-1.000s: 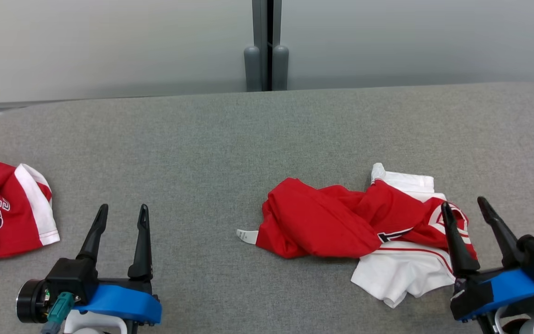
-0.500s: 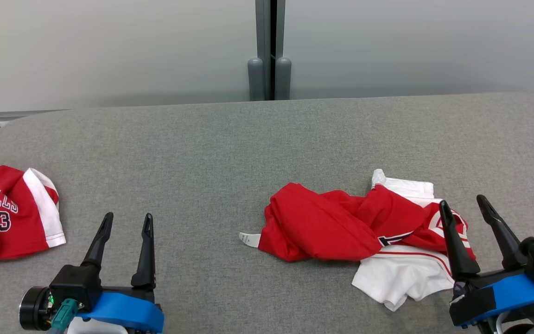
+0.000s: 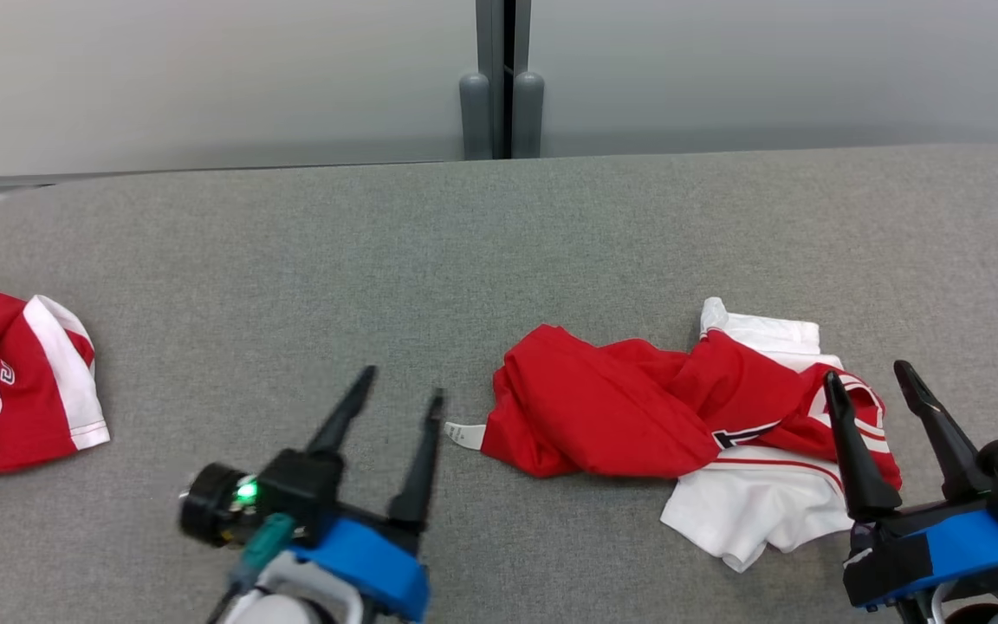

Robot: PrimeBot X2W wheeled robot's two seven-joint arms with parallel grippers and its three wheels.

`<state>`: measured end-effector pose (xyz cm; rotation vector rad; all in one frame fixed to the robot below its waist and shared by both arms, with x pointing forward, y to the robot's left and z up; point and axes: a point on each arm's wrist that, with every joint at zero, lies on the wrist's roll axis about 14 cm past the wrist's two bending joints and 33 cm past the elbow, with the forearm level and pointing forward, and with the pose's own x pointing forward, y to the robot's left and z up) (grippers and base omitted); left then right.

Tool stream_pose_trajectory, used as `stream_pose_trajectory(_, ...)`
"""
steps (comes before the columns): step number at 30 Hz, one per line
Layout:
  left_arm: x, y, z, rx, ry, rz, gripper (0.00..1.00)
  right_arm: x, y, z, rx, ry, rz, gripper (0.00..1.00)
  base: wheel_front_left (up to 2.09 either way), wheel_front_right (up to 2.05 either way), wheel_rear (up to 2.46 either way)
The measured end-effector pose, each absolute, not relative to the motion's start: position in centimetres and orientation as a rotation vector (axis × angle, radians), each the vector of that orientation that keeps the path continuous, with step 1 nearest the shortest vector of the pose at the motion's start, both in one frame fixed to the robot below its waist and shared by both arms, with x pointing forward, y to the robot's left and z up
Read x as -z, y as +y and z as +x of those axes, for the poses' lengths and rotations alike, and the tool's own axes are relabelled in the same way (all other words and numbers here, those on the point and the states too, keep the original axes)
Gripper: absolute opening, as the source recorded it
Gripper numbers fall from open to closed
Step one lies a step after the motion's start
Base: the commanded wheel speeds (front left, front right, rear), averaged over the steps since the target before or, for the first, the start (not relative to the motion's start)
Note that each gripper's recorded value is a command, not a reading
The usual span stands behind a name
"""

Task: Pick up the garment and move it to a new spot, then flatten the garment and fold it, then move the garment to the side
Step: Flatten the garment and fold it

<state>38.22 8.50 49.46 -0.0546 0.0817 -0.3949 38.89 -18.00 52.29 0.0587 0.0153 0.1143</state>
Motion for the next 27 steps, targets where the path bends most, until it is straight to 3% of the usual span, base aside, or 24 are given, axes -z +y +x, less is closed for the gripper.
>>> stream_pose_trajectory(10,-45.7,-4.1,35.7,0.839,0.263,-0.035,1.00,-50.5,-18.7,40.1,-0.086,0.065,0.061,1.00,0.00,0.00,0.00)
stream_pose_trajectory(21,-40.9,-5.5,36.2,0.966,0.343,0.219,1.00,-49.3,-19.8,40.4,-0.046,0.087,0.071,1.00,0.00,0.00,0.00)
stream_pose_trajectory(22,-40.8,-5.5,36.3,0.966,0.344,0.226,0.49,-49.3,-19.8,40.4,-0.045,0.087,0.073,1.00,0.00,0.00,0.00)
stream_pose_trajectory(23,-40.8,-5.5,36.5,0.964,0.341,0.227,0.17,-49.3,-19.8,40.4,-0.044,0.087,0.074,1.00,0.00,0.00,0.00)
stream_pose_trajectory(24,-40.8,-5.4,36.8,0.961,0.339,0.231,0.00,-49.3,-19.9,40.4,-0.042,0.087,0.076,1.00,0.00,0.00,0.00)
stream_pose_trajectory(27,-41.6,-5.2,38.0,0.933,0.302,0.207,0.00,-49.5,-20.1,40.5,-0.036,0.075,0.079,1.00,0.00,0.00,0.00)
